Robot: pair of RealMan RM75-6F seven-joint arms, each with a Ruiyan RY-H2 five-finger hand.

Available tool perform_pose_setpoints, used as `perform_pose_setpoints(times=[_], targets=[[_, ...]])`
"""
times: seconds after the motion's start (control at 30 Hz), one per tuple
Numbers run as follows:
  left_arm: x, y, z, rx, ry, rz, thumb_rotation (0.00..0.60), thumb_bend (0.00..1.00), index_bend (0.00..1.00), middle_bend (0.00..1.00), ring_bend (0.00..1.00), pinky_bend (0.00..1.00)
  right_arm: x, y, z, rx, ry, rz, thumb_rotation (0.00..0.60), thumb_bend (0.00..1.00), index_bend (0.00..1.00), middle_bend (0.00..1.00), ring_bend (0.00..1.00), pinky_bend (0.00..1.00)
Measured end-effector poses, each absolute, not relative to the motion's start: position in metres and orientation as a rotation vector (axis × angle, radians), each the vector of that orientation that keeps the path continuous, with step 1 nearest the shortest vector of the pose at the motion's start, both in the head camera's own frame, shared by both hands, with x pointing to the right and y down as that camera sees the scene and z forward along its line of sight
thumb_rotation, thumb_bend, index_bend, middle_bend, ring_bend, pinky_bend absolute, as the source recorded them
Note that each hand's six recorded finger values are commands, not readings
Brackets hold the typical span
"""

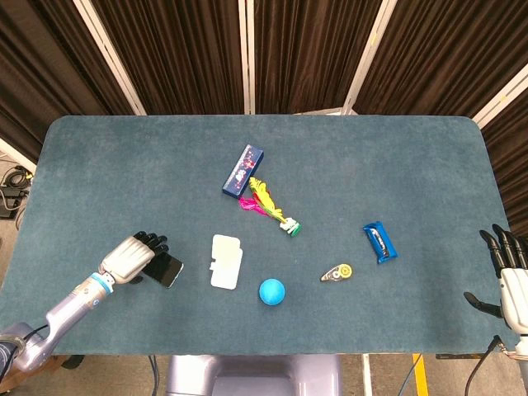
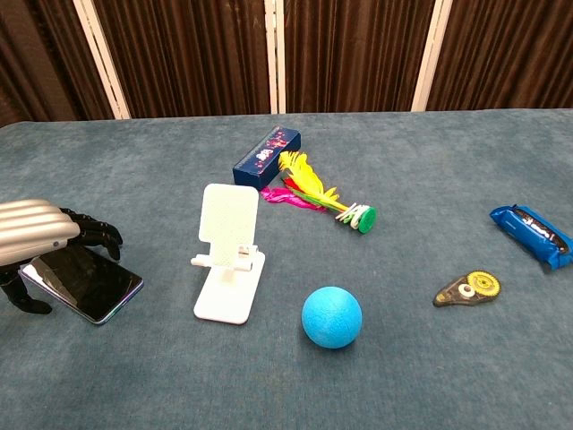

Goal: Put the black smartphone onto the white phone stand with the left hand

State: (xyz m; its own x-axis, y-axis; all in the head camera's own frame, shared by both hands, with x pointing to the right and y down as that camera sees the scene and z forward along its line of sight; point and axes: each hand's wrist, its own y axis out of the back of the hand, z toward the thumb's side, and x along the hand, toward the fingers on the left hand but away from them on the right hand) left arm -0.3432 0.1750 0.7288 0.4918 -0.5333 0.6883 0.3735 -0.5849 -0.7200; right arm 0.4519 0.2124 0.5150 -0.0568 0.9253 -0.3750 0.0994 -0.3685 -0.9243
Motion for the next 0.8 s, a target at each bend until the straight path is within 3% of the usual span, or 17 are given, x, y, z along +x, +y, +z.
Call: perform_pose_setpoints(times=[0.13,0.23,0.8], targets=[[-0.341,0.175,0.730,-1.806,0.147,-1.228,0.600,0.00,0.49,0.37,0.38,0.38,0.452,0.212,0.515,-1.519,-1.126,1.503,0.600,0.00,0.00,0.00,0.00,0.00],[-0.340,0.173,0.728,-1.790,0.168,-1.208,0.600,0.00,0.58,0.44,0.44,0.42,0.452,0.212,0.515,-1.518,-1.129,1.503,0.600,0.00,0.00,0.00,0.00,0.00],[-0.327,0.133,0.663,-1.555,0.279,-0.809,0.600,0.00,0.63,0.47,0.46,0.44,0.455,0.210,0.516,-1.513,-1.137,1.513,0.600,0.00,0.00,0.00,0.00,0.00]])
